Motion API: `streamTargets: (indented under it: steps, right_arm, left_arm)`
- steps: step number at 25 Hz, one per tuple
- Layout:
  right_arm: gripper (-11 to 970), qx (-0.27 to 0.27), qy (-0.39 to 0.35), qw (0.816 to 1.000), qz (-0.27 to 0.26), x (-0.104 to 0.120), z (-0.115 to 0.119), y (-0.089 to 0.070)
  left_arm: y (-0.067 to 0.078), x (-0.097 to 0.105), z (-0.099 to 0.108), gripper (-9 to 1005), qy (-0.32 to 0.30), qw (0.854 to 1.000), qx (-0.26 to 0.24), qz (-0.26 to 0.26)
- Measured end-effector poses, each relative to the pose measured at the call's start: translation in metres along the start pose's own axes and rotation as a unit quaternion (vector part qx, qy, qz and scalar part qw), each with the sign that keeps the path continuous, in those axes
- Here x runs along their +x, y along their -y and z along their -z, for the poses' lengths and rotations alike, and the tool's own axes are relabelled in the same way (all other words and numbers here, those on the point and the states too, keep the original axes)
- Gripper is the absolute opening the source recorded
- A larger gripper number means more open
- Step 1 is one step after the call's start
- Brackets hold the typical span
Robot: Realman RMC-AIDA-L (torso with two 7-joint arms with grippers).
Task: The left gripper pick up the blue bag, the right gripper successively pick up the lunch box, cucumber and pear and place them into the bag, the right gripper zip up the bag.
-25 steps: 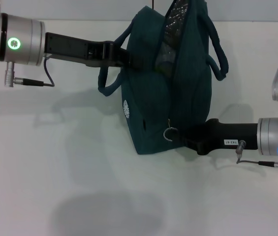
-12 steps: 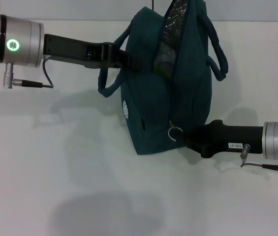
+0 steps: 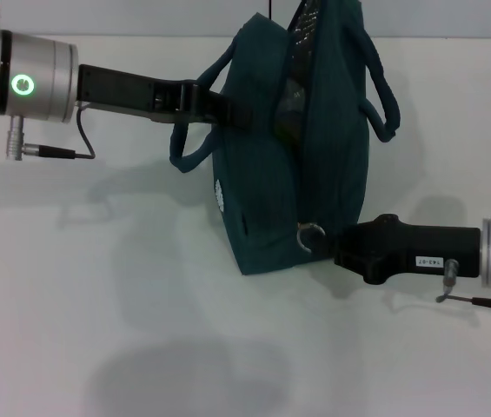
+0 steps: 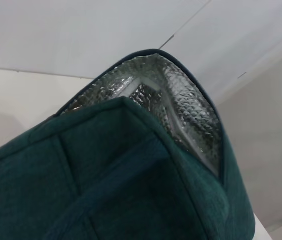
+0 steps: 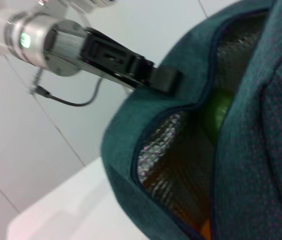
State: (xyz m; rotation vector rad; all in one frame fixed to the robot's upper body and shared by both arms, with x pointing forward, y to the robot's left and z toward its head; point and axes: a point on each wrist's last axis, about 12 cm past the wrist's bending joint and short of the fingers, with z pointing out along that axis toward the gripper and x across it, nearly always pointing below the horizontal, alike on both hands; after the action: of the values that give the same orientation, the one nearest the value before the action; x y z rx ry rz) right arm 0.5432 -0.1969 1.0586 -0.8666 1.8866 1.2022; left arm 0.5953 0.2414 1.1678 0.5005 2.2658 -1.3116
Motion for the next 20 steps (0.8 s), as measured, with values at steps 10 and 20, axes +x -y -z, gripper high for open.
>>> streamTargets:
  steps: [10, 20]
  right_arm:
    - [17, -0.025, 0.019, 1.0, -0.003, 0.001, 0.012, -0.005]
    - [17, -0.04, 0.009, 0.999, 0.001, 0.0, 0.019, -0.007]
  left_arm:
    - [0.004, 0.002, 0.006, 91, 0.016, 0.999, 0.033, -0.015]
    - [0.007, 0.003, 0.009, 271, 0.026, 0.998, 0.054, -0.024]
